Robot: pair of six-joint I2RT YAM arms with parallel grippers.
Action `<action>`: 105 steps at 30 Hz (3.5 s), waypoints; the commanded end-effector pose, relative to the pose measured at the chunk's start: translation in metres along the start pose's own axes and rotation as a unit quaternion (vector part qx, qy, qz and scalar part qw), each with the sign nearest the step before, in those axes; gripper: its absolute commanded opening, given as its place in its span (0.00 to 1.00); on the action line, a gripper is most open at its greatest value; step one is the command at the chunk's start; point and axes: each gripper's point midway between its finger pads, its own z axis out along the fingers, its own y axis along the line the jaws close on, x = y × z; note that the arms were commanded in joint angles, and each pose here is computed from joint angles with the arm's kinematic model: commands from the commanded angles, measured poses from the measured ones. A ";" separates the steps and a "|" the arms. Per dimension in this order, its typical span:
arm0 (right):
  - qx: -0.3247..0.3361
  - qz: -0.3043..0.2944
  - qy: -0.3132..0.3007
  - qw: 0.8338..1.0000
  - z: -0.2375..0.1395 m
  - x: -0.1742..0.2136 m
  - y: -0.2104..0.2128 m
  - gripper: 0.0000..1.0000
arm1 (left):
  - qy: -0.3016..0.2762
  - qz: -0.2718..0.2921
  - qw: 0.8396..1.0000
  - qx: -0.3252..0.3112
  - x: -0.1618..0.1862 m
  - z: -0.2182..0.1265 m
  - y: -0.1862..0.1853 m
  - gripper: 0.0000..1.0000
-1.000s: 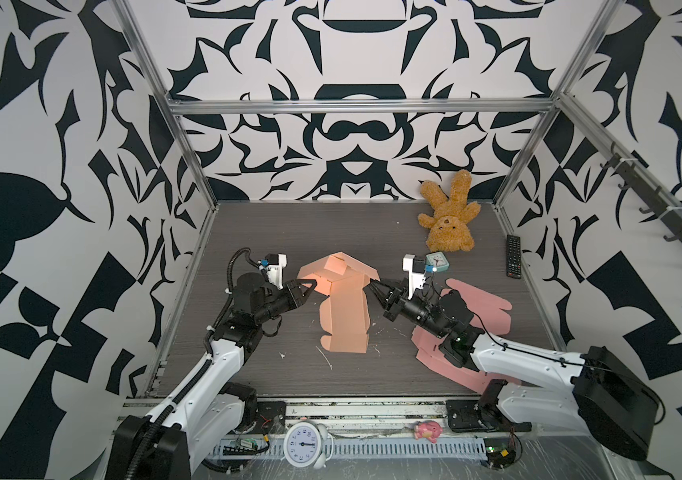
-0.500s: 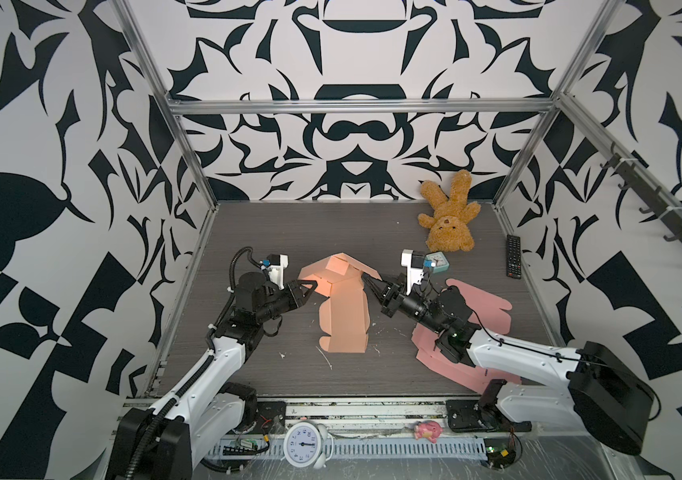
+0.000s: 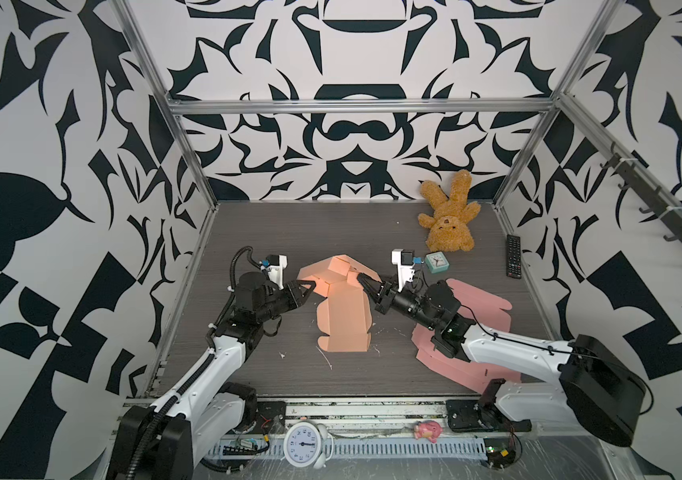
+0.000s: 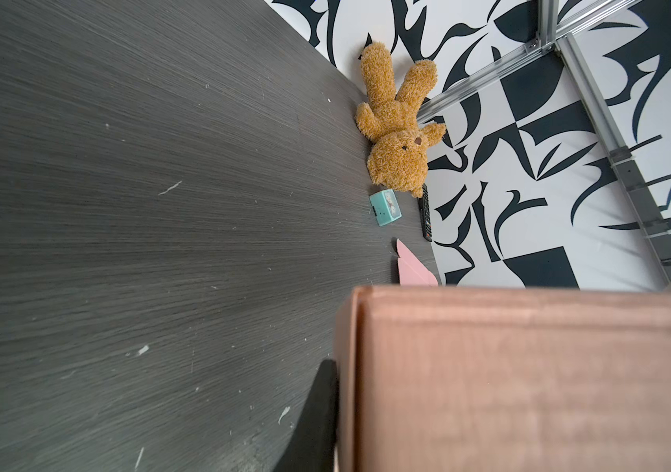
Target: Fold the paper box
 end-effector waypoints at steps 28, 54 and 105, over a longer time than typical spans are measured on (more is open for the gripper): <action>0.008 -0.102 0.209 0.972 -0.019 -0.042 0.012 0.63 | 0.067 0.017 0.997 -0.038 0.009 -0.011 0.036 0.17; -0.010 -0.170 0.252 0.953 0.008 -0.007 0.024 0.39 | 0.089 -0.001 0.996 -0.029 0.023 -0.002 0.046 0.17; 0.354 -0.421 0.229 0.803 0.066 0.005 -0.007 0.45 | 0.060 -0.047 0.996 -0.055 0.014 0.010 0.063 0.17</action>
